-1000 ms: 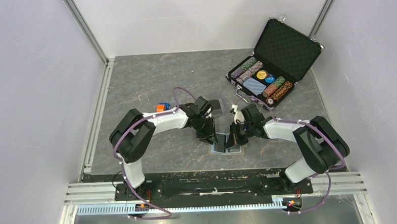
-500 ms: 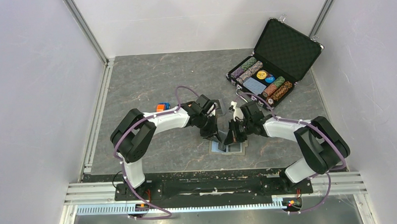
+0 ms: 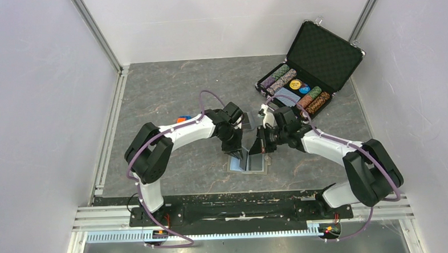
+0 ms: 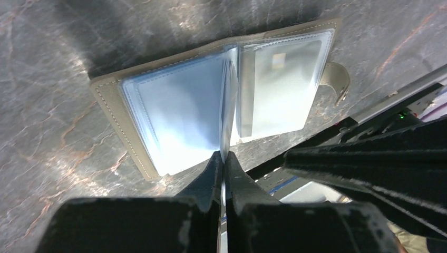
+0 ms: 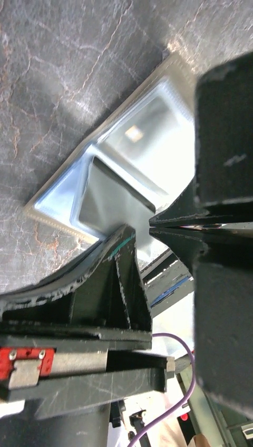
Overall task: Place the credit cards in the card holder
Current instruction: Insert the credit card into the card holder.
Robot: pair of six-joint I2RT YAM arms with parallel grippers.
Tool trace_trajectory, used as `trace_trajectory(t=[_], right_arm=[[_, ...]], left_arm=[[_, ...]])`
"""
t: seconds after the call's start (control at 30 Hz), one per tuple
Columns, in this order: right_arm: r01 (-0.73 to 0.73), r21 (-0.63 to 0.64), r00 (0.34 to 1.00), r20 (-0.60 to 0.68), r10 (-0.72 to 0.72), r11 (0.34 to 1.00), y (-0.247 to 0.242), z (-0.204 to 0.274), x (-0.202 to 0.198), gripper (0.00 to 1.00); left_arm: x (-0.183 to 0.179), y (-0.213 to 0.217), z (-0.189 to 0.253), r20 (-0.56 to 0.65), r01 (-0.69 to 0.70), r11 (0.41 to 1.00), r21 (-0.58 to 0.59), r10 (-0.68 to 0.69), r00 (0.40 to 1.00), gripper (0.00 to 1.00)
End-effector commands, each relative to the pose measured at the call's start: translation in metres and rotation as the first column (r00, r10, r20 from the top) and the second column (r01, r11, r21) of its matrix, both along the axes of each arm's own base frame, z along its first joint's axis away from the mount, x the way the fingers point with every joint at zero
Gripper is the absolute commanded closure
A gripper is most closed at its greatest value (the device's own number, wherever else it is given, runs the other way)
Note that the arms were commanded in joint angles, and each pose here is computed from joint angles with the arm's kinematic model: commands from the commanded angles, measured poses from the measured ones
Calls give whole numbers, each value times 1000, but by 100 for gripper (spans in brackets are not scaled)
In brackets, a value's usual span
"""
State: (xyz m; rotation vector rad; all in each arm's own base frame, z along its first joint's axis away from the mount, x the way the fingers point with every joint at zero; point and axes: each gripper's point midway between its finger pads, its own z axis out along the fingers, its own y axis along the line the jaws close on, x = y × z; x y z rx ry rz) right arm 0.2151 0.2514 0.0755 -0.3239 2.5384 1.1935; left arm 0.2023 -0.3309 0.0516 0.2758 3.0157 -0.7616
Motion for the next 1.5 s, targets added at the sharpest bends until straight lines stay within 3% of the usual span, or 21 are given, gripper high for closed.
trace_trajectory(t=[0.0, 0.17, 0.4, 0.93, 1.13, 1.47], right_arm=[[40, 7, 999, 35, -40, 999, -8, 13, 12, 100], [85, -7, 996, 39, -85, 996, -24, 13, 21, 100], [125, -15, 991, 51, -124, 992, -42, 17, 30, 100], [151, -35, 987, 65, -149, 988, -55, 18, 39, 99], [144, -44, 987, 76, -140, 989, -53, 22, 49, 87], [125, -26, 989, 79, -122, 992, -41, 33, 74, 72]], left_arm=[[3, 14, 13, 47, 36, 996, 80, -40, 998, 98], [4, 2, 19, 32, 48, 998, 46, -49, 998, 88], [-3, -17, 18, 10, 84, 996, 20, -84, 996, 63], [-20, -71, 21, -27, 159, 979, -131, -164, 986, 55], [-15, -83, 37, 21, 164, 962, -219, -164, 986, 44], [40, -61, 77, 125, 31, 922, -386, 18, 992, 42]])
